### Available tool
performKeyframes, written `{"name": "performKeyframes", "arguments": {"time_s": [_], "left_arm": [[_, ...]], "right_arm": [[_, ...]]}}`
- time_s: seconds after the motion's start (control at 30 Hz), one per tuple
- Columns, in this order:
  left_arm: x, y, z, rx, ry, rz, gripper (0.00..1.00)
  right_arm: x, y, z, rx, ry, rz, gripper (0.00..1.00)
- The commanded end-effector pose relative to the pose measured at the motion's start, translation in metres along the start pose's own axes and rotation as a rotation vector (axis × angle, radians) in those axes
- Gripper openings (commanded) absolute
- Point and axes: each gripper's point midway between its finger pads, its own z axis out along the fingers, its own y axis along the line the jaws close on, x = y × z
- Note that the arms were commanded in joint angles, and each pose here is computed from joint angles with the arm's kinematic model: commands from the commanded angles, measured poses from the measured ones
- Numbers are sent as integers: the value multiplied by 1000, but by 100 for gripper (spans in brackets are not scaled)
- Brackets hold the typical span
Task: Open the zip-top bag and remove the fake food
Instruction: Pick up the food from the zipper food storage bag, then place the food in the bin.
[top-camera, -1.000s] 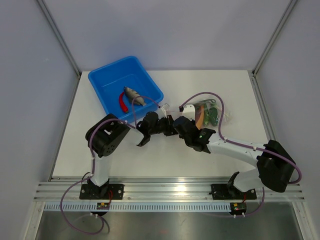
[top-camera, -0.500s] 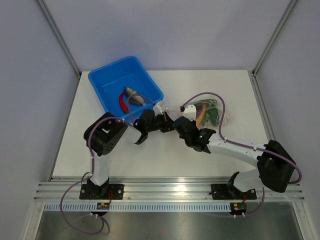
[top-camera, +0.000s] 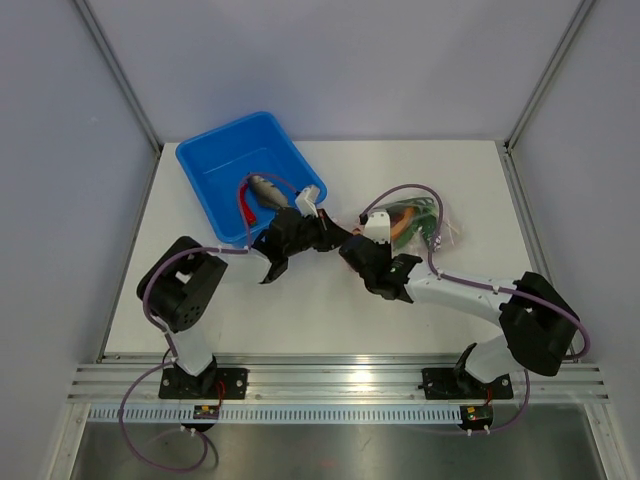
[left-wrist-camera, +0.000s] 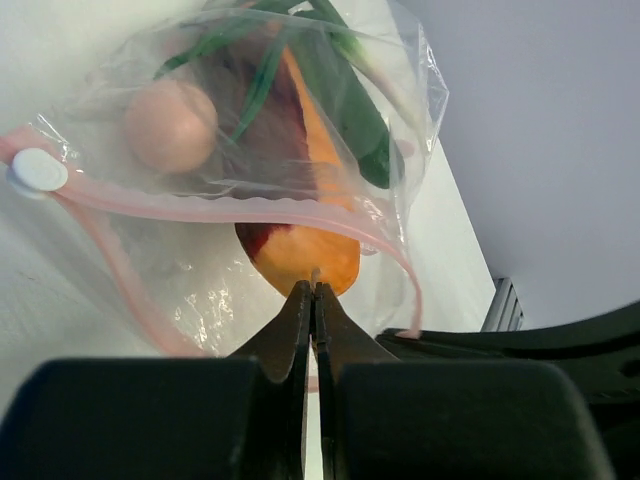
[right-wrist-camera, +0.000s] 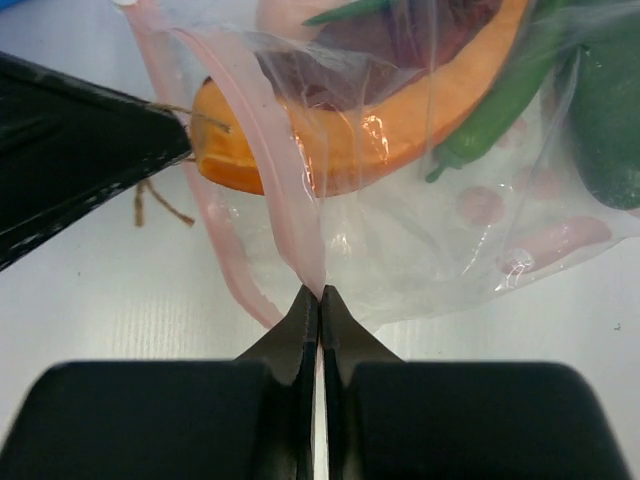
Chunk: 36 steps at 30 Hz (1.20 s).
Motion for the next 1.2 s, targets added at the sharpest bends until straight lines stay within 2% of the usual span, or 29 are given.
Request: {"name": "performKeyframes", "arguments": {"time_s": [0.0,0.3,0.5,0.63,0.97,1.17], "left_arm": [[-7,2,-11,-29,-33,51,0],[22,12,-43,-42,-10,-1,0],[14,4,-61,-61,-38,41,0],[2,6,-71,-137,-48,92,0],[-45,-43,-118,-162,-146,141,0],[-59,-78,-139,-120,-135,162,0]], "right_arm": [[-19,-3,1,66,-50,34,0],[-21,-11,5,71,-46,82,0],[-18,-13,10,59,-18,97,0],[-17,-15,12,50,-8,116,0],[-18,-21,14,25,6,166,0],[-18,-23,14,23,8,173,0]]}}
